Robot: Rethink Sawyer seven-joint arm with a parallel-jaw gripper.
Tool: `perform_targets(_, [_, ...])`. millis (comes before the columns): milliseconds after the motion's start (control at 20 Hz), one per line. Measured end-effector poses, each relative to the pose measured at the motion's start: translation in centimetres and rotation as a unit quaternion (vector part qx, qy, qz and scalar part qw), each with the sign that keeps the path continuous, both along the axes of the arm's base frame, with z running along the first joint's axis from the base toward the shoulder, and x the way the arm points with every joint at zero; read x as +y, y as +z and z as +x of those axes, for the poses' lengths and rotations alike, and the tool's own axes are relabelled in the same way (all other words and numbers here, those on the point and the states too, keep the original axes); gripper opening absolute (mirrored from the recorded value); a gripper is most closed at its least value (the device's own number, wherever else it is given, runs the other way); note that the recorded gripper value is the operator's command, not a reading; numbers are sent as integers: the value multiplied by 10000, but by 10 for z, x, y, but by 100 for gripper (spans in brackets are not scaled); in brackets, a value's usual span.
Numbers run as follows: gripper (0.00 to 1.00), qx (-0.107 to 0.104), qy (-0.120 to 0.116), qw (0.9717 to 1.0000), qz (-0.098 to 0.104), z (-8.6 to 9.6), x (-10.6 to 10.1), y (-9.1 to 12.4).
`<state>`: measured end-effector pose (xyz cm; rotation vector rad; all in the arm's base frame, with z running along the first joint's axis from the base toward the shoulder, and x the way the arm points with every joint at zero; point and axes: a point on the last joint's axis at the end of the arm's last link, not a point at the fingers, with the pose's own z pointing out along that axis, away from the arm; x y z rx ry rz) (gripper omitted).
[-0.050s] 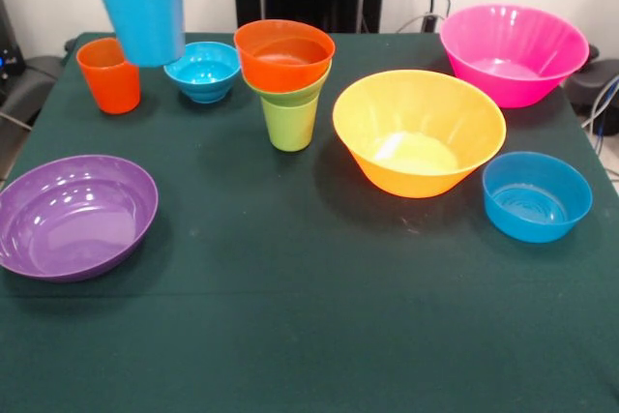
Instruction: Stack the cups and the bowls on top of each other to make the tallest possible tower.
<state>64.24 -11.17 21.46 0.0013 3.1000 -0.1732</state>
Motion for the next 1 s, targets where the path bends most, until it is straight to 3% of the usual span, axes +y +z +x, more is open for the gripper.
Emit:
perform_targets(550, [0, -15, 335, 9994, -23, -2, 59, 15])
perform_targets(1000, [0, 11, 313, 9995, 0, -3, 77, 19])
